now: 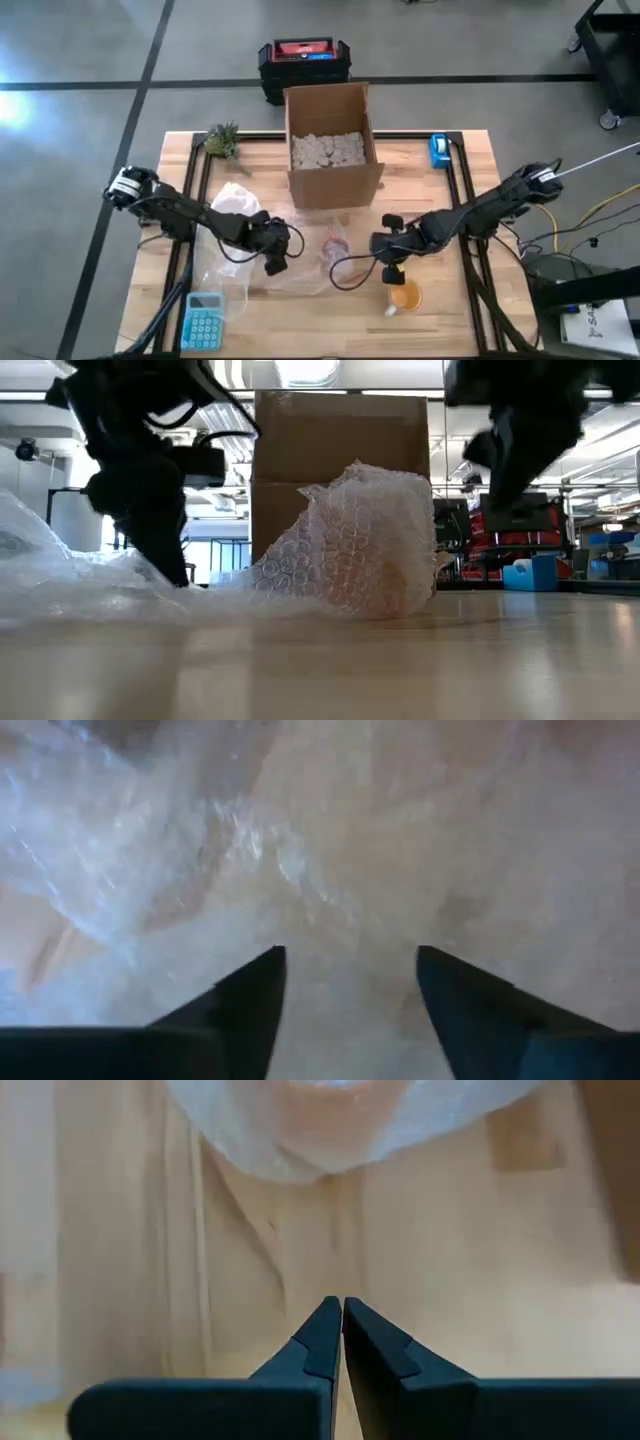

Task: Wrap mug
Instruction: Wrap the orange mug with bubble wrap

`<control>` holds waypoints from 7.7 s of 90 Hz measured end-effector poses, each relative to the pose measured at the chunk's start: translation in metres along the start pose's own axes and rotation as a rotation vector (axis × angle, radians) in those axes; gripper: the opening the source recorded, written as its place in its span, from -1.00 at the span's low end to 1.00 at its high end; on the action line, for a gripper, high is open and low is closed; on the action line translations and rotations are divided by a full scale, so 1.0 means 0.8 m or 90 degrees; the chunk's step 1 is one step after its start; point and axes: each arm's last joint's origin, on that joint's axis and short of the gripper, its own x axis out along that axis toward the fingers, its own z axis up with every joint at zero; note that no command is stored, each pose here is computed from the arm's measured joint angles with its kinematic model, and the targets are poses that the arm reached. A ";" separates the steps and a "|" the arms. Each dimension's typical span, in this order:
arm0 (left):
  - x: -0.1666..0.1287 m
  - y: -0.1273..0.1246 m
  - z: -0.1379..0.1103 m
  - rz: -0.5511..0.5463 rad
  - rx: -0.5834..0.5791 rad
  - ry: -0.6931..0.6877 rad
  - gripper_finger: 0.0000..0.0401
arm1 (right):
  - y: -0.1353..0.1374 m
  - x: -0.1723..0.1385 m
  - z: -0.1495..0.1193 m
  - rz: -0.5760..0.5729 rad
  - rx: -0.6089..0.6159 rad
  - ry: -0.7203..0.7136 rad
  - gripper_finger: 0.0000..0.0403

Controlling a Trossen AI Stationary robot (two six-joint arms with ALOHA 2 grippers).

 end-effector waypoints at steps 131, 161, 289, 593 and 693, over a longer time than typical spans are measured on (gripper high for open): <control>-0.061 -0.056 0.106 -0.201 0.053 -0.345 -0.98 | 0.016 0.047 0.029 0.007 -0.013 -0.190 -0.99; -0.016 -0.066 0.098 -0.197 0.049 -0.290 -0.98 | 0.022 0.035 0.049 0.011 -0.056 -0.216 -0.99; -0.022 -0.074 0.098 -0.251 0.059 -0.300 -0.98 | 0.049 0.043 0.119 -0.041 -0.182 -0.189 -0.99; -0.011 -0.075 0.091 -0.188 0.085 -0.336 -0.81 | 0.042 0.023 0.136 -0.065 -0.176 -0.121 -0.99; -0.015 -0.082 0.105 -0.237 0.135 -0.310 -0.82 | 0.043 0.073 0.121 -0.068 -0.163 -0.065 -0.99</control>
